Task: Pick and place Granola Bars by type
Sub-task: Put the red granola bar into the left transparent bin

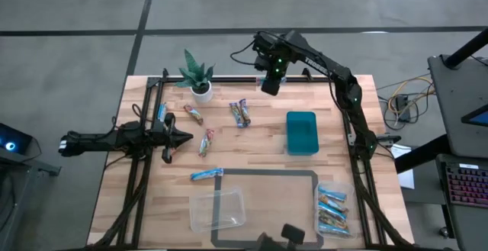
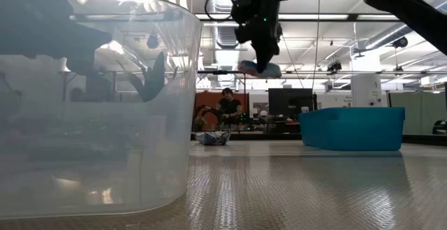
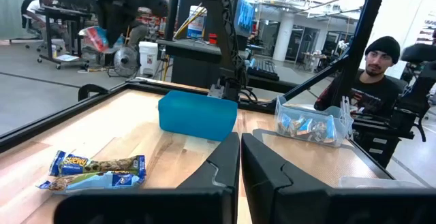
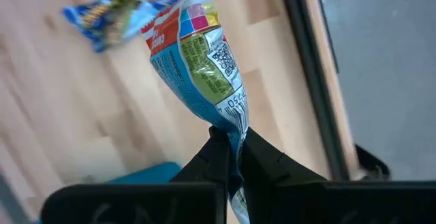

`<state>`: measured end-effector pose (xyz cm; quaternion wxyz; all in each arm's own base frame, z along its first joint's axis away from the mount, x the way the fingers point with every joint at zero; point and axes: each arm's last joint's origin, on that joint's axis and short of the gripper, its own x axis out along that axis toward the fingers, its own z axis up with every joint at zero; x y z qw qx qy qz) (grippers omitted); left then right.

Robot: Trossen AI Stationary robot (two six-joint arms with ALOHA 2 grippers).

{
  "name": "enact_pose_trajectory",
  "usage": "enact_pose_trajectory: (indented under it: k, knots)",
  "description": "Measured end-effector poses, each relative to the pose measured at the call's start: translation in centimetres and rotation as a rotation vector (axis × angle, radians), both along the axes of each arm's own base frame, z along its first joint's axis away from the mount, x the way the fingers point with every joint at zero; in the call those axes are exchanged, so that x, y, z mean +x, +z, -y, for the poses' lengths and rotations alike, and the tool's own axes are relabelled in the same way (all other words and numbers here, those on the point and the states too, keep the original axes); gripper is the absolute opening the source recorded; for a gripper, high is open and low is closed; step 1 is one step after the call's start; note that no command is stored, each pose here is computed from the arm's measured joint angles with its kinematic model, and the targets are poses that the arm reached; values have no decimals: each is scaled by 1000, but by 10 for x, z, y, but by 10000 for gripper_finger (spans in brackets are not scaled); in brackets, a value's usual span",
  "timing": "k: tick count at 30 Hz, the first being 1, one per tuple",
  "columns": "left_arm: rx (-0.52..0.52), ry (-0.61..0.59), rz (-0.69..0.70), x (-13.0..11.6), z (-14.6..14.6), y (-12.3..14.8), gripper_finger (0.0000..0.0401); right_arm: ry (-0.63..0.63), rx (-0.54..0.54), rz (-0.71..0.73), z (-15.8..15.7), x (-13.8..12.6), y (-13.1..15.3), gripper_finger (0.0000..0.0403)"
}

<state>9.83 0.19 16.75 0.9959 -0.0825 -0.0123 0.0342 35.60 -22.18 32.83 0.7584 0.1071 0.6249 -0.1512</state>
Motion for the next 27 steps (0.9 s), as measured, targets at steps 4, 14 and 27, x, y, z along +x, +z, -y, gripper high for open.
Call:
enact_pose_trajectory:
  k: [4, 14, 27]
  knots:
    - [0, 1, 0, 0, 0, 0, 0, -43, 32, 29, -23, 6, 9, 10]
    - [0, 1, 0, 0, 0, 0, 0, -116, 39, 119, -97, 13, 44, 10]
    - [0, 1, 0, 0, 0, 0, 0, -151, 106, 164, -190, 21, 58, 10]
